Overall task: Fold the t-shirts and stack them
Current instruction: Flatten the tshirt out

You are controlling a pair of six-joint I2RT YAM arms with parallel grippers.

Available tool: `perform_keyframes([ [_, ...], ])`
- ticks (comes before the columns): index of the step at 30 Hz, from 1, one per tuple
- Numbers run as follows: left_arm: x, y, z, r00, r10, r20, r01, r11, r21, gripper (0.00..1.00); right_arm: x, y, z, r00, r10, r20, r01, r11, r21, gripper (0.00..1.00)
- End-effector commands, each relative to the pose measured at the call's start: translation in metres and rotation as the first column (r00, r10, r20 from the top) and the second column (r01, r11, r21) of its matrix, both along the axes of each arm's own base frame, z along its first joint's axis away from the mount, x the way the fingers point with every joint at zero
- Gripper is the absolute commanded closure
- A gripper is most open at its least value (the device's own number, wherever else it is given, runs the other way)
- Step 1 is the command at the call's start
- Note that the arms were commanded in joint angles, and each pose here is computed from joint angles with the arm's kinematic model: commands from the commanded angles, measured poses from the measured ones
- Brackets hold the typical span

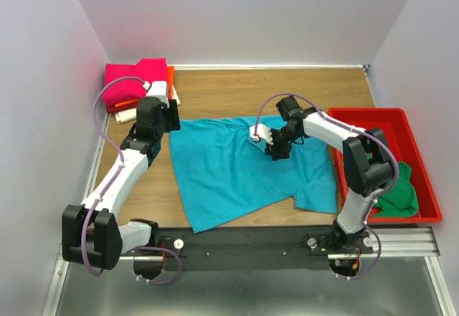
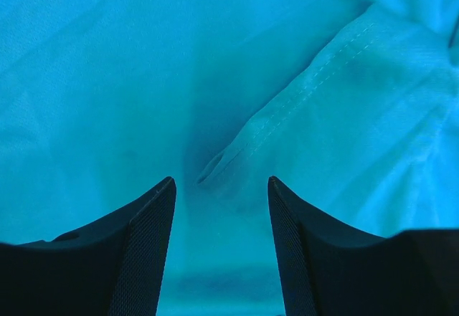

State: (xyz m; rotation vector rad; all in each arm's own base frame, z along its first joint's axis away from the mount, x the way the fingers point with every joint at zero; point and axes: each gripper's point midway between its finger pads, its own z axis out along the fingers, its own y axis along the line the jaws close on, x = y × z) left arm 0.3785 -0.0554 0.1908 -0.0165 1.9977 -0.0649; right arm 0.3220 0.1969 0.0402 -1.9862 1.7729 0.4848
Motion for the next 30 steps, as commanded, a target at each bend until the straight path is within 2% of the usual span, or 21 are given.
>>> perform_keyframes([
  [1, 0.003, -0.004, 0.015, 0.999, -0.032, 0.041, 0.032, 0.999, 0.003, 0.32, -0.003, -0.009, -0.017, 1.0, 0.022, -0.012, -0.023, 0.997, -0.075, 0.39],
  [6, 0.004, -0.004, 0.017, 0.998, -0.032, 0.047, 0.032, 0.999, 0.003, 0.32, -0.007, -0.012, -0.028, 0.999, 0.024, -0.028, -0.027, 0.994, -0.109, 0.43],
  [9, 0.004, -0.005, 0.015, 0.998, -0.038, 0.041, 0.038, 0.999, 0.002, 0.32, -0.005, -0.011, -0.028, 1.0, 0.022, -0.019, -0.024, 0.994, -0.111, 0.49],
  [10, 0.004, -0.005, 0.015, 0.998, -0.037, 0.042, 0.037, 0.999, 0.002, 0.32, -0.005, -0.011, -0.027, 1.0, 0.019, -0.017, -0.021, 0.994, -0.111, 0.56],
  [12, 0.004, -0.005, 0.014, 0.998, -0.038, 0.039, 0.038, 0.999, 0.002, 0.32, -0.002, -0.008, -0.019, 1.0, 0.011, -0.003, -0.012, 0.995, -0.099, 0.6],
  [14, 0.005, -0.005, 0.013, 0.999, -0.038, 0.038, 0.038, 0.999, 0.002, 0.32, 0.001, -0.006, -0.012, 1.0, 0.008, 0.014, -0.007, 0.996, -0.086, 0.69],
  [15, 0.005, -0.005, 0.013, 0.999, -0.038, 0.039, 0.038, 0.999, 0.002, 0.32, 0.004, -0.005, -0.005, 0.999, 0.006, 0.031, -0.003, 0.997, -0.075, 0.79],
  [16, 0.005, -0.006, 0.013, 0.998, -0.042, 0.038, 0.042, 0.999, 0.003, 0.32, 0.006, -0.003, -0.001, 0.999, 0.002, 0.041, 0.001, 0.998, -0.068, 0.79],
  [17, 0.005, -0.006, 0.011, 0.999, -0.042, 0.031, 0.042, 0.999, 0.002, 0.32, 0.007, -0.003, 0.002, 0.999, -0.003, 0.044, 0.006, 0.998, -0.063, 0.87],
  [20, 0.006, -0.007, 0.009, 0.999, -0.046, 0.025, 0.046, 0.999, 0.003, 0.32, 0.015, 0.002, 0.018, 0.996, -0.052, 0.069, 0.055, 0.998, -0.036, 0.99],
  [22, 0.006, -0.008, 0.008, 0.999, -0.049, 0.023, 0.049, 0.999, 0.0, 0.32, 0.027, 0.004, 0.034, 0.989, -0.101, 0.104, 0.102, 0.995, -0.008, 0.99],
  [26, 0.01, -0.011, 0.0, 0.998, -0.063, 0.002, 0.063, 0.998, -0.008, 0.32, 0.063, 0.0, 0.063, 0.94, -0.304, 0.151, 0.301, 0.953, 0.047, 0.99],
  [27, 0.012, -0.013, -0.001, 0.997, -0.072, -0.002, 0.072, 0.997, -0.022, 0.32, 0.081, -0.007, 0.079, 0.899, -0.403, 0.172, 0.396, 0.915, 0.077, 0.99],
  [30, 0.02, -0.017, -0.016, 0.994, -0.092, -0.058, 0.089, 0.995, -0.056, 0.34, 0.109, -0.019, 0.106, 0.832, -0.519, 0.194, 0.498, 0.854, 0.153, 0.99],
])
